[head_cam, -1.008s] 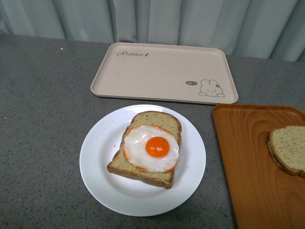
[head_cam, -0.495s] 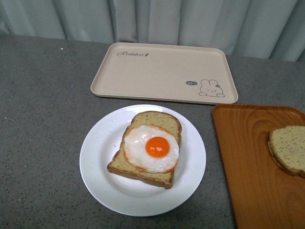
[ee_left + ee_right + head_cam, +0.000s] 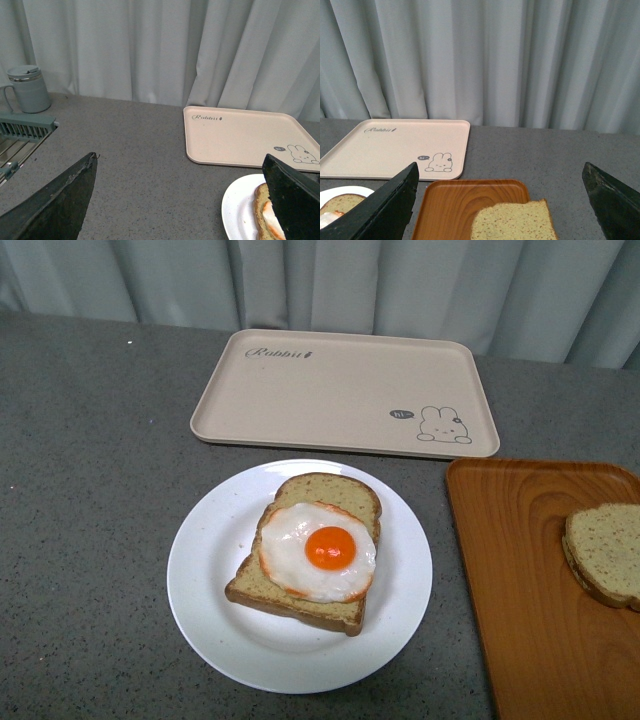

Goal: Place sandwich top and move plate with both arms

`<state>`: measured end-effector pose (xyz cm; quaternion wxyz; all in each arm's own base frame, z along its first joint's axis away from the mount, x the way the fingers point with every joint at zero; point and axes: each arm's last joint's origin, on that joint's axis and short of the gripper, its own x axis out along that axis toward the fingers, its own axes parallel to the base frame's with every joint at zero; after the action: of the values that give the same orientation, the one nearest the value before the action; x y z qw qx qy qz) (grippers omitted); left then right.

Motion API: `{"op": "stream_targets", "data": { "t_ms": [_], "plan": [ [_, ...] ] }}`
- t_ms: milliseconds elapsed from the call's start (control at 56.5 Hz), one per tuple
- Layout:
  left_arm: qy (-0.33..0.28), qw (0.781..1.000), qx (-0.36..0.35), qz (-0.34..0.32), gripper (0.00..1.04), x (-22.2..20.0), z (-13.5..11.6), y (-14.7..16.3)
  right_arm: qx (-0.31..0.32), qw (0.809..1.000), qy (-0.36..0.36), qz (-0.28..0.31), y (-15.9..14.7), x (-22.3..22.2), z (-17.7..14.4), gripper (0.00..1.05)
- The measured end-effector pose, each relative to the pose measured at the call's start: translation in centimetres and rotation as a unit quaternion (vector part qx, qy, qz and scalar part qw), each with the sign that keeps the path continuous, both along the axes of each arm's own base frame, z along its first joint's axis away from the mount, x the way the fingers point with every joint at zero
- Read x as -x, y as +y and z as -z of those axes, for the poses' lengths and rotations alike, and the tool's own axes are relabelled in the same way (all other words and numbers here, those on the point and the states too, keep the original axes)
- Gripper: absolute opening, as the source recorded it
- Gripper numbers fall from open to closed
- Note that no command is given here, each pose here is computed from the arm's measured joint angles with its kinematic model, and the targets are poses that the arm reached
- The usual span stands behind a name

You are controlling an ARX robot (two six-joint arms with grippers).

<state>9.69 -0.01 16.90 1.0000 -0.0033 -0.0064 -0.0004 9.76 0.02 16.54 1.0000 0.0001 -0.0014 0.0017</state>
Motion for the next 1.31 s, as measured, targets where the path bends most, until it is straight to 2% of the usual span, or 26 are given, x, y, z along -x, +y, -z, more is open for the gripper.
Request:
{"op": "stream_targets", "data": {
  "t_ms": [1061,1167,1220,1309],
  "plan": [
    [0.0,1.0,0.0,0.0,0.98,0.0,0.0,0.0,0.0,1.0,0.0,0.0,0.0,0.0,0.0,0.96],
    [0.0,1.0,0.0,-0.001,0.98,0.0,0.0,0.0,0.012,0.987,0.118,0.109,-0.3,-0.4,0.2,0.96],
    [0.0,1.0,0.0,0.0,0.98,0.0,0.0,0.0,0.02,0.981,0.149,0.125,-0.5,-1.0,0.4,0.96],
    [0.0,1.0,0.0,0.0,0.98,0.0,0.0,0.0,0.02,0.978,0.174,0.115,-1.2,-2.4,0.4,0.96]
  ]
}}
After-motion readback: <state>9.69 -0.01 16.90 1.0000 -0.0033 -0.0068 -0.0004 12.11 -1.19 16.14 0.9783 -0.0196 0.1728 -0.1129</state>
